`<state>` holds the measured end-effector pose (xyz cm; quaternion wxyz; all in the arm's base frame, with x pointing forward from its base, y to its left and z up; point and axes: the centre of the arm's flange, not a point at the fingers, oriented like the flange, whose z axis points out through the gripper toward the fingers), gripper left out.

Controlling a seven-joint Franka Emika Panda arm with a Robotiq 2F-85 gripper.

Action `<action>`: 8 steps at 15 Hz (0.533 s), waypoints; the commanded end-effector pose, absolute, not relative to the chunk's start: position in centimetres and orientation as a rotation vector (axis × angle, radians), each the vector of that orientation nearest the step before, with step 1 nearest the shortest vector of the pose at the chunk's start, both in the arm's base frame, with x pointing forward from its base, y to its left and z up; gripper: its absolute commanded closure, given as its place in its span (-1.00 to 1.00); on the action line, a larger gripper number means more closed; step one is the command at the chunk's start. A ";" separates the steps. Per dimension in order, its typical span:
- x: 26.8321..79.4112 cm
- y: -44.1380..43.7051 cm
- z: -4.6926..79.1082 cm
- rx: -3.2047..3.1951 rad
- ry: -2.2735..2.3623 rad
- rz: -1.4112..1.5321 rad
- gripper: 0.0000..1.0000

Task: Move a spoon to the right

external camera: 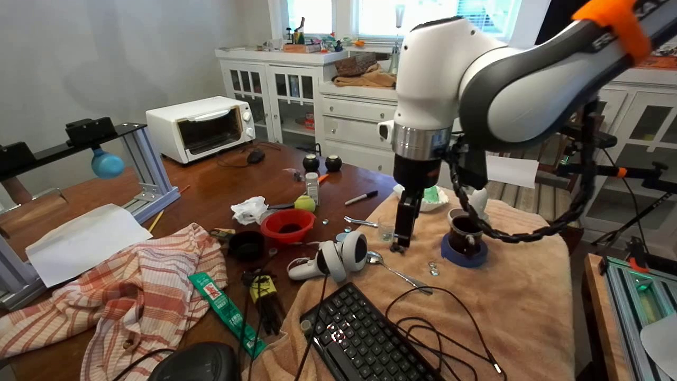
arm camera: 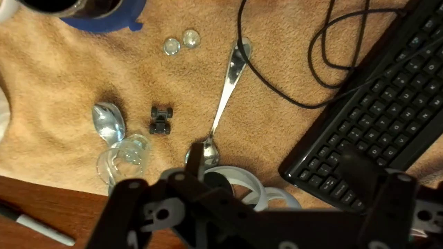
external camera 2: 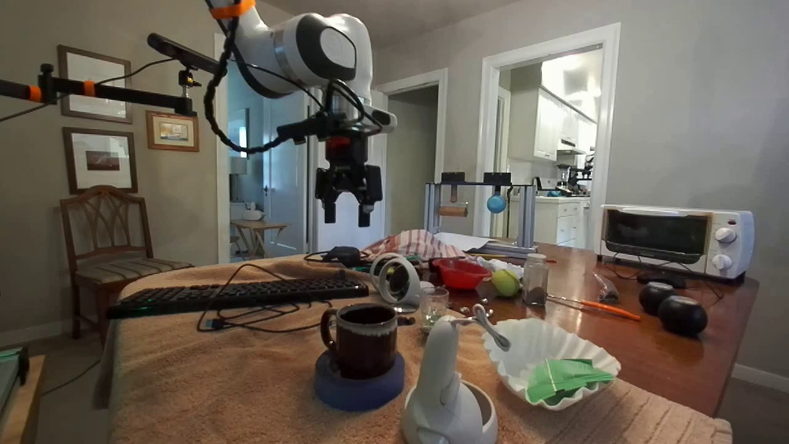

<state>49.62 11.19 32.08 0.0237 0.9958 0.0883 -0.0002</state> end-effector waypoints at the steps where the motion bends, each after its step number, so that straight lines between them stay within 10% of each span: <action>1: 54.8 10.2 26.6 3.077 0.326 -0.135 -1.00; 8: 54.2 8.5 23.6 3.062 0.290 -0.194 -1.00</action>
